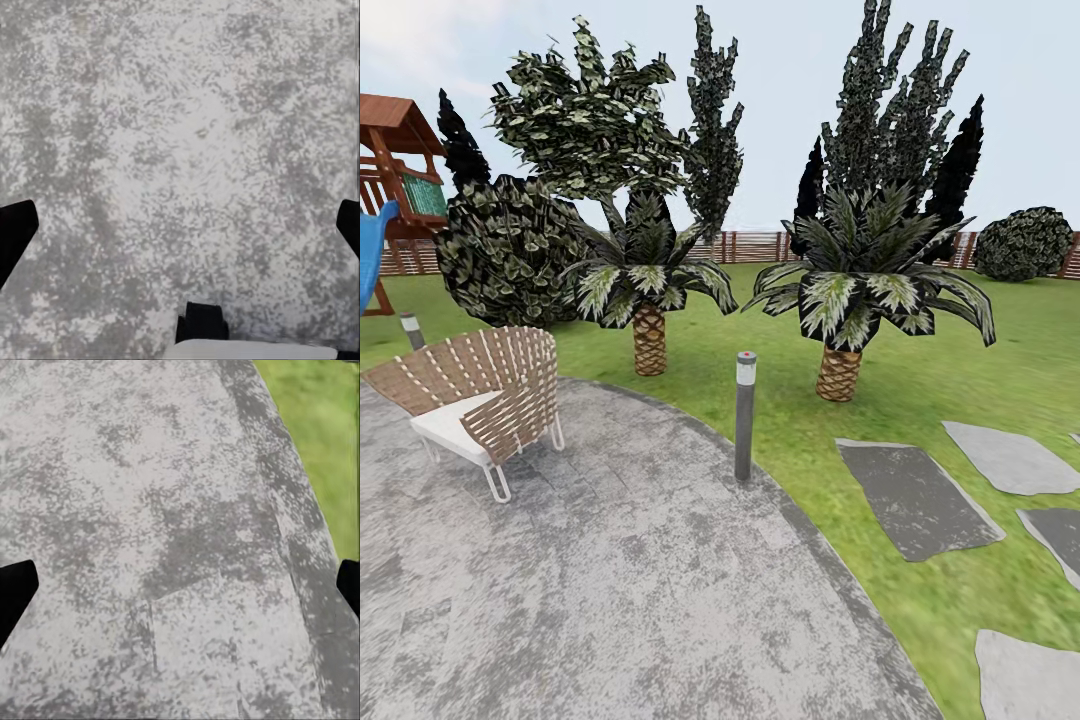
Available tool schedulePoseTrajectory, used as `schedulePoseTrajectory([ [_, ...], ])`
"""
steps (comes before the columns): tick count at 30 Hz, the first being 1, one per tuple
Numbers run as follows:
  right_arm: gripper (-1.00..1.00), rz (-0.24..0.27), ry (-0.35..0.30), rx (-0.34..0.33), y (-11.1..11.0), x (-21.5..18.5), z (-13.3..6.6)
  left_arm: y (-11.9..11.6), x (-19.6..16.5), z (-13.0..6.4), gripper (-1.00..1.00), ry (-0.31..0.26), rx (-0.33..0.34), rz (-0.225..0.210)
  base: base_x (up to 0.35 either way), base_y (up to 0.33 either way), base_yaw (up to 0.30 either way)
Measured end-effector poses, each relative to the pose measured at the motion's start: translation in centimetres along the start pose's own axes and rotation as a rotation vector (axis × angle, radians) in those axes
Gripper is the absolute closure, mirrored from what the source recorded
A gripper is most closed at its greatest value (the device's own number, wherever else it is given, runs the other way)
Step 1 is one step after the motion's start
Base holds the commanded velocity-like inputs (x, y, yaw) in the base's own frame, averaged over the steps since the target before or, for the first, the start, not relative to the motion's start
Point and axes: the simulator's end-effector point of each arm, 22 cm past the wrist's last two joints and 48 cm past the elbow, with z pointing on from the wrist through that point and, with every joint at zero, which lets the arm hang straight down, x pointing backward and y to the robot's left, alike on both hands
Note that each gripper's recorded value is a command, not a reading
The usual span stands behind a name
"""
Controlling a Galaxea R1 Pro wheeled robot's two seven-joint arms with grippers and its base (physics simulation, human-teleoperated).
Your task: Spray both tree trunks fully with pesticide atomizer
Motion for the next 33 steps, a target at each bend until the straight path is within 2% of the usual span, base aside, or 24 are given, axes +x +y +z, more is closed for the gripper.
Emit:
schedulePoseTrajectory([
  [3,-1.0,0.0,-0.098,0.0,0.0,-4.2,0.4,-0.4,-5.1,1.1,-1.0,-0.071,0.005,0.0,0.0,0.0,0.0],
  [6,-1.0,-0.002,-0.126,-0.002,0.0,-5.4,0.4,-0.3,-7.3,1.5,-1.0,-0.101,0.004,-0.001,0.0,0.0,0.0],
  [16,-1.0,-0.006,-0.107,-0.008,0.3,-4.5,0.4,2.4,-7.6,1.4,-1.0,-0.116,-0.029,0.013,0.0,-0.03,0.0],
  [33,-1.0,-0.005,-0.105,-0.008,0.3,-4.3,0.3,2.6,-7.4,1.4,-1.0,-0.112,-0.032,0.013,0.013,-0.261,0.0],
])
